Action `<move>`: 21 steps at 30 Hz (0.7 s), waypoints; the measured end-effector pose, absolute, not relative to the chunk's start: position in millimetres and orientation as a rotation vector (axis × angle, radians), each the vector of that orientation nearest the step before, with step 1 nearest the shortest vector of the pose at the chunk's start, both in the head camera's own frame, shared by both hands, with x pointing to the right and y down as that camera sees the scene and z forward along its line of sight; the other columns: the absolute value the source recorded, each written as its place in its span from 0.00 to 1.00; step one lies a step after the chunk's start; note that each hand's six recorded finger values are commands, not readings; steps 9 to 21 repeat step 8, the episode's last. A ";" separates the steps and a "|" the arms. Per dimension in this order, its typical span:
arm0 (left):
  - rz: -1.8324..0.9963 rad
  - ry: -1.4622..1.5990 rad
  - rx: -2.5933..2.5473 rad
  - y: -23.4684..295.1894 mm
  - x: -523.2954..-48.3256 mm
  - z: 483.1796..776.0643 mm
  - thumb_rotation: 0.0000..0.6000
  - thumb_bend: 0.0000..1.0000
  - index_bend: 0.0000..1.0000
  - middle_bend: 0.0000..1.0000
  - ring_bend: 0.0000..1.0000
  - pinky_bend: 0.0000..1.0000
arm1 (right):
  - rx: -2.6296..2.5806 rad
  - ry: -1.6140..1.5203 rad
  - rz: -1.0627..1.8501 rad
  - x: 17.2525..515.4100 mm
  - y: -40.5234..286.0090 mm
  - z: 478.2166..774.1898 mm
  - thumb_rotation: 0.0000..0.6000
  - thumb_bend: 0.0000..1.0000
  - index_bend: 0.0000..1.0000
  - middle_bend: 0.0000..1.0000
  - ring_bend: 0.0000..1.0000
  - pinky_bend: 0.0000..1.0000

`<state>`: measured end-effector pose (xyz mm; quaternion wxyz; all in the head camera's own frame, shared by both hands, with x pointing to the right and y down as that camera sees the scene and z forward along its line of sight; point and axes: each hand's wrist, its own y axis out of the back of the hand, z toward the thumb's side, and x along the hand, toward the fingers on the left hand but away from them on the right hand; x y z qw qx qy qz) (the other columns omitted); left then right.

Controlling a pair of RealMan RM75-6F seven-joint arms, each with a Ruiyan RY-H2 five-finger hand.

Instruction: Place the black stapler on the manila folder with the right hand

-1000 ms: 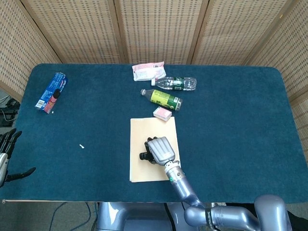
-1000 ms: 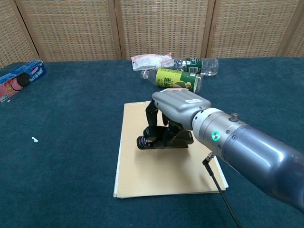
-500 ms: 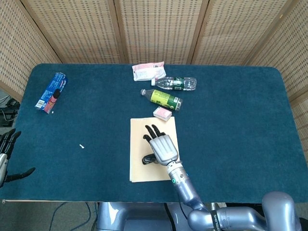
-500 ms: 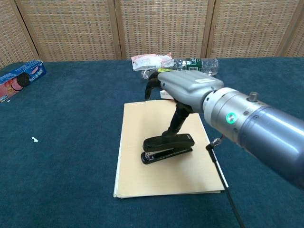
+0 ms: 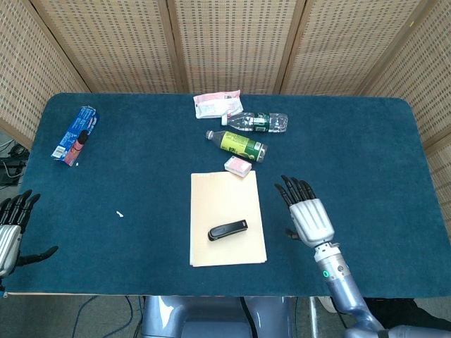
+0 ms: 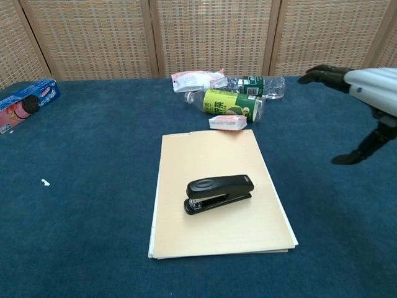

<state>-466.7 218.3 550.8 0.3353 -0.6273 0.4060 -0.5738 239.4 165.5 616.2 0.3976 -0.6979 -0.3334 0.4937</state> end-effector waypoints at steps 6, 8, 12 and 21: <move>-1.491 1.066 -1.624 217.9 -467.0 551.5 1.00 0.00 0.00 0.00 0.00 0.00 | -1.723 -0.926 1.318 308.0 187.2 613.7 1.00 0.15 0.00 0.00 0.00 0.00; -1.494 1.071 -1.620 217.6 -468.4 552.1 1.00 0.00 0.00 0.00 0.00 0.00 | -1.699 -0.949 1.350 330.6 195.3 613.5 1.00 0.15 0.00 0.00 0.00 0.00; -1.494 1.071 -1.620 217.6 -468.4 552.1 1.00 0.00 0.00 0.00 0.00 0.00 | -1.699 -0.949 1.350 330.6 195.3 613.5 1.00 0.15 0.00 0.00 0.00 0.00; -1.494 1.071 -1.620 217.6 -468.4 552.1 1.00 0.00 0.00 0.00 0.00 0.00 | -1.699 -0.949 1.350 330.6 195.3 613.5 1.00 0.15 0.00 0.00 0.00 0.00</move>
